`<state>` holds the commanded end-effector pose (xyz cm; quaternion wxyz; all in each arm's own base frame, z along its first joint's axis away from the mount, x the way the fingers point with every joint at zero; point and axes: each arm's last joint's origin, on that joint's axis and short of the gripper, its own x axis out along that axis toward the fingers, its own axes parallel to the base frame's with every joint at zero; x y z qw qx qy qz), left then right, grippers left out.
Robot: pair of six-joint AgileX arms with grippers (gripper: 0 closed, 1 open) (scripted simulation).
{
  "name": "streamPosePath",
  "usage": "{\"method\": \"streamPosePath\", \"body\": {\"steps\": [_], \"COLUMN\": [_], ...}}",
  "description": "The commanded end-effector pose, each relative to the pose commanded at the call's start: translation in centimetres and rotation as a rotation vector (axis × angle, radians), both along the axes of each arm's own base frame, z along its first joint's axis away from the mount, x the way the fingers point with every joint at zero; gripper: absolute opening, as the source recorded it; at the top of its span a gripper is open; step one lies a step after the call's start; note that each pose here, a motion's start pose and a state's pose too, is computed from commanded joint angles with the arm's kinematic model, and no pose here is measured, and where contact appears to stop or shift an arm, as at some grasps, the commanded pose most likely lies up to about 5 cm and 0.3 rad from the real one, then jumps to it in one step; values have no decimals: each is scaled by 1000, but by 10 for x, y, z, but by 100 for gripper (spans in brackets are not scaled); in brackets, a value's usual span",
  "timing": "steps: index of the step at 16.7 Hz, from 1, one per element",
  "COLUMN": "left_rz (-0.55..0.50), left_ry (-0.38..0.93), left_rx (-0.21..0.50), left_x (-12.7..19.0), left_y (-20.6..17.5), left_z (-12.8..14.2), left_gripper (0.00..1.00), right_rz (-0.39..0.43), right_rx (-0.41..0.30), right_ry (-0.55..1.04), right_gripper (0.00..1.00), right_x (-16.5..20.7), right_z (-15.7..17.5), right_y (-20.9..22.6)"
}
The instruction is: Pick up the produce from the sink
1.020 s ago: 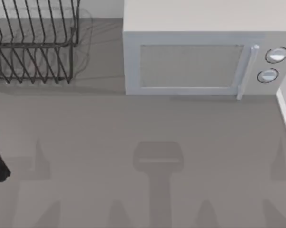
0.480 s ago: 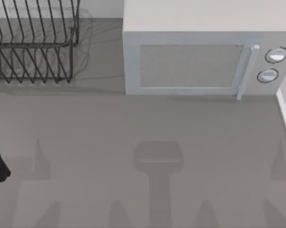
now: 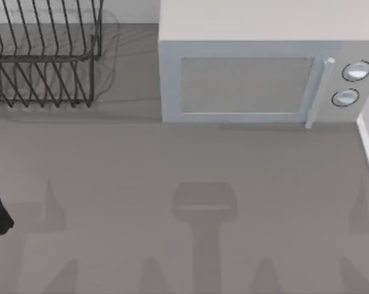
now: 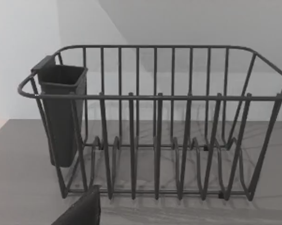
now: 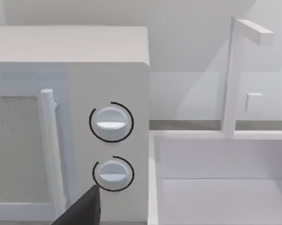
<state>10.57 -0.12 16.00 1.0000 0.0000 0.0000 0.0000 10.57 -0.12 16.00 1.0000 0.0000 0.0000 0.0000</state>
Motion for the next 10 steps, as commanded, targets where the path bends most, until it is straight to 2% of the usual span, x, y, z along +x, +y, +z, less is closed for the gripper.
{"method": "streamPosePath", "body": {"steps": [5, 10], "left_rz": [0, 0], "left_ry": [0, 0], "left_rx": [0, 0], "left_x": [0, 0], "left_y": [0, 0], "left_z": [0, 0], "left_gripper": [100, 100], "right_rz": [-11, -37], "right_rx": [-15, -56], "right_ry": [68, 288], "right_gripper": [100, 100], "right_x": [2, 22], "right_z": [15, 60], "right_y": [-1, -6]}}
